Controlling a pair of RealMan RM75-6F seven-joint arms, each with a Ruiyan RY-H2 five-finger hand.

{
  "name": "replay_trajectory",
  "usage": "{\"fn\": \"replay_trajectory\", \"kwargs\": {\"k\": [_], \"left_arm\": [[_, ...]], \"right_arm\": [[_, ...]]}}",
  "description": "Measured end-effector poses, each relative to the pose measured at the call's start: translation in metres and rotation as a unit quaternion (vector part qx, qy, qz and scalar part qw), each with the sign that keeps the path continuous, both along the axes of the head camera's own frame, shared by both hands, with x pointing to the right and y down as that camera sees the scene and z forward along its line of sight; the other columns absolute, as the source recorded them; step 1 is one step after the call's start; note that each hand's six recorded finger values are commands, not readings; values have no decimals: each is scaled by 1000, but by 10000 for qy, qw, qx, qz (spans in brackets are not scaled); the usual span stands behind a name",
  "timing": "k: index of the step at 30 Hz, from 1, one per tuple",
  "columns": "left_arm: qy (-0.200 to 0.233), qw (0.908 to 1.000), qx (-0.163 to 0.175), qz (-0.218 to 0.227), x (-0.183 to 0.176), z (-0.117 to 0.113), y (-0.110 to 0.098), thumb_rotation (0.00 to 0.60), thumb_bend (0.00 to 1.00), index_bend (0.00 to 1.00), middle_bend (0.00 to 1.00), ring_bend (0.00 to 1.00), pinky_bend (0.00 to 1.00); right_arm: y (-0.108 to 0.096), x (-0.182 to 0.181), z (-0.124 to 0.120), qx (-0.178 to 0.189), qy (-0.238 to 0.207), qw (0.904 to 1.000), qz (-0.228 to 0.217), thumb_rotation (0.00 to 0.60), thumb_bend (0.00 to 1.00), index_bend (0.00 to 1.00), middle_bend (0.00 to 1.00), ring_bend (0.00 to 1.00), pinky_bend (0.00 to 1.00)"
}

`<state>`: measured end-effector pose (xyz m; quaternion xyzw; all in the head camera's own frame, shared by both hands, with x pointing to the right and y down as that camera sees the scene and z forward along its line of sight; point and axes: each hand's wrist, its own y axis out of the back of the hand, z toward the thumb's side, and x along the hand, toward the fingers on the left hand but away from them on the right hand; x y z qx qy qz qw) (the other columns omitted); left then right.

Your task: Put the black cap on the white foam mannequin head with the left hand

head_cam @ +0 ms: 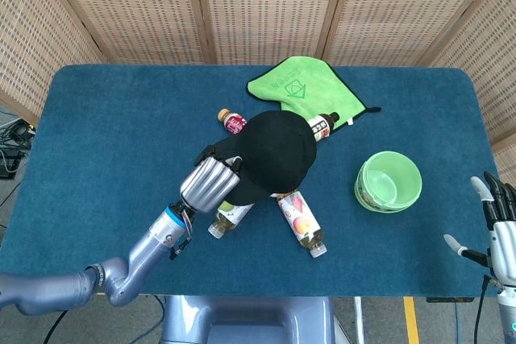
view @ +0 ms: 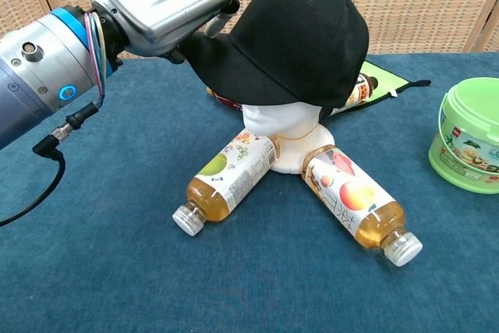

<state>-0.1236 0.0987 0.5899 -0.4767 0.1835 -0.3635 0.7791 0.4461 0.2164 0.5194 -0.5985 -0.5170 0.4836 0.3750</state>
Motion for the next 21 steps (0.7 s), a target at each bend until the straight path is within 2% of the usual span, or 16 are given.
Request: {"fn": "replay_trajectory", "kwargs": {"k": [3, 6, 8, 11, 13, 16, 21], "left_arm": [[-48, 10000, -47, -37, -2, 2, 0, 600, 675, 880, 971, 930, 792], [-69, 9999, -126, -75, -4, 3, 1, 600, 537, 865, 965, 930, 791], [-61, 9998, -176, -103, -5, 3, 1, 600, 358, 825, 945, 930, 789], [-52, 9996, -233, -135, -6, 2, 0, 600, 158, 764, 890, 912, 773], [-42, 9995, -273, -134, -6, 1, 1, 600, 76, 725, 840, 875, 747], [-61, 9995, -292, -87, -6, 0, 1, 600, 6, 647, 735, 811, 705], [-83, 9990, -441, -88, -7, 0, 3, 600, 0, 580, 656, 753, 665]], "right_arm": [[0, 0, 0, -6, 4, 10000, 7, 600, 63, 48, 0, 0, 0], [0, 0, 0, -9, 6, 10000, 12, 600, 64, 48, 0, 0, 0], [0, 0, 0, -6, 9, 10000, 11, 600, 64, 48, 0, 0, 0], [0, 0, 0, 0, 13, 10000, 13, 600, 63, 48, 0, 0, 0], [0, 0, 0, -1, 13, 10000, 13, 600, 64, 48, 0, 0, 0], [0, 0, -1, 20, 3, 10000, 9, 600, 64, 48, 0, 0, 0], [0, 1, -1, 20, -3, 10000, 20, 600, 63, 47, 0, 0, 0]]}}
